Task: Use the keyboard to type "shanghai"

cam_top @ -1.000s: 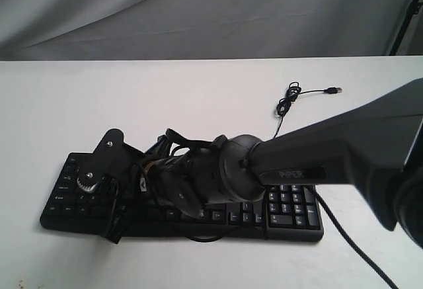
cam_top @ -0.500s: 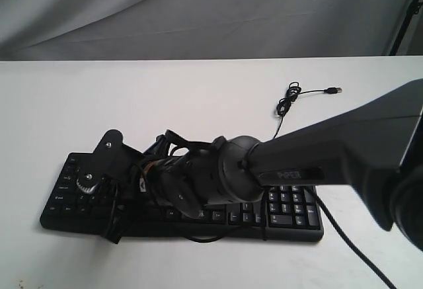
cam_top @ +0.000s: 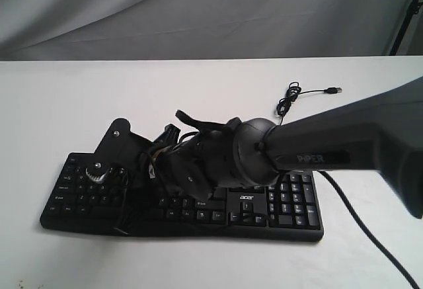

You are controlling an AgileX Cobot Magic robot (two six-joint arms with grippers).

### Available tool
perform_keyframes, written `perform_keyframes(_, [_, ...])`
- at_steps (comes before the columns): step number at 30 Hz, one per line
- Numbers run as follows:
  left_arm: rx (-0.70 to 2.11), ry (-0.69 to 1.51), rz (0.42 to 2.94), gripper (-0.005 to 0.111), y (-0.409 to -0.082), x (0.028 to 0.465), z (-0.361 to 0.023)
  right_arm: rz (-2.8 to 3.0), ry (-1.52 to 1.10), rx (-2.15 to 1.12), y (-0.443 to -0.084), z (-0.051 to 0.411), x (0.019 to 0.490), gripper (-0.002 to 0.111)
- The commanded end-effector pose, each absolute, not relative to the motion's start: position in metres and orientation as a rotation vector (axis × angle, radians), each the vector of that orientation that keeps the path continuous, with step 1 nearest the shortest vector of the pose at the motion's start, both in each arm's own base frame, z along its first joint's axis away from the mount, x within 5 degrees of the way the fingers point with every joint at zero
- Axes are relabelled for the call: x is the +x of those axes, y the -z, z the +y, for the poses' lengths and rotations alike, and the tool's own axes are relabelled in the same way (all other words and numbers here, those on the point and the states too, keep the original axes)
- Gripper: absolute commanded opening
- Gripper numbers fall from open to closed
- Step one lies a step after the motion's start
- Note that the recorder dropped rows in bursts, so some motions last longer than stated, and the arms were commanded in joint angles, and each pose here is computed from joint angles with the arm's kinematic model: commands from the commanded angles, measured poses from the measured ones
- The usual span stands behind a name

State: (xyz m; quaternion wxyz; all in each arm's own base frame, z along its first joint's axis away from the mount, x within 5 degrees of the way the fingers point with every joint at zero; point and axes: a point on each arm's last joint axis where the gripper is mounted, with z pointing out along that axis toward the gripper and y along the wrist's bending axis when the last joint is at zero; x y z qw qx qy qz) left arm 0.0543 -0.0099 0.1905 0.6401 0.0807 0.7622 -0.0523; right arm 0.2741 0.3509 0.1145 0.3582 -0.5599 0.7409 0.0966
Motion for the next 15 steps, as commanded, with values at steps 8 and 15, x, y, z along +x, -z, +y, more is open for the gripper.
perform_keyframes(8, [0.185,0.124,1.735,0.0,-0.1897,0.0542,-0.0101,1.897,-0.237,-1.469,-0.1177,0.3494,0.2732,0.0])
perform_keyframes(15, [0.185,0.124,1.735,0.0,-0.1897,0.0542,-0.0101,1.898,-0.236,-1.47,-0.1176,0.3493,0.2731,0.0])
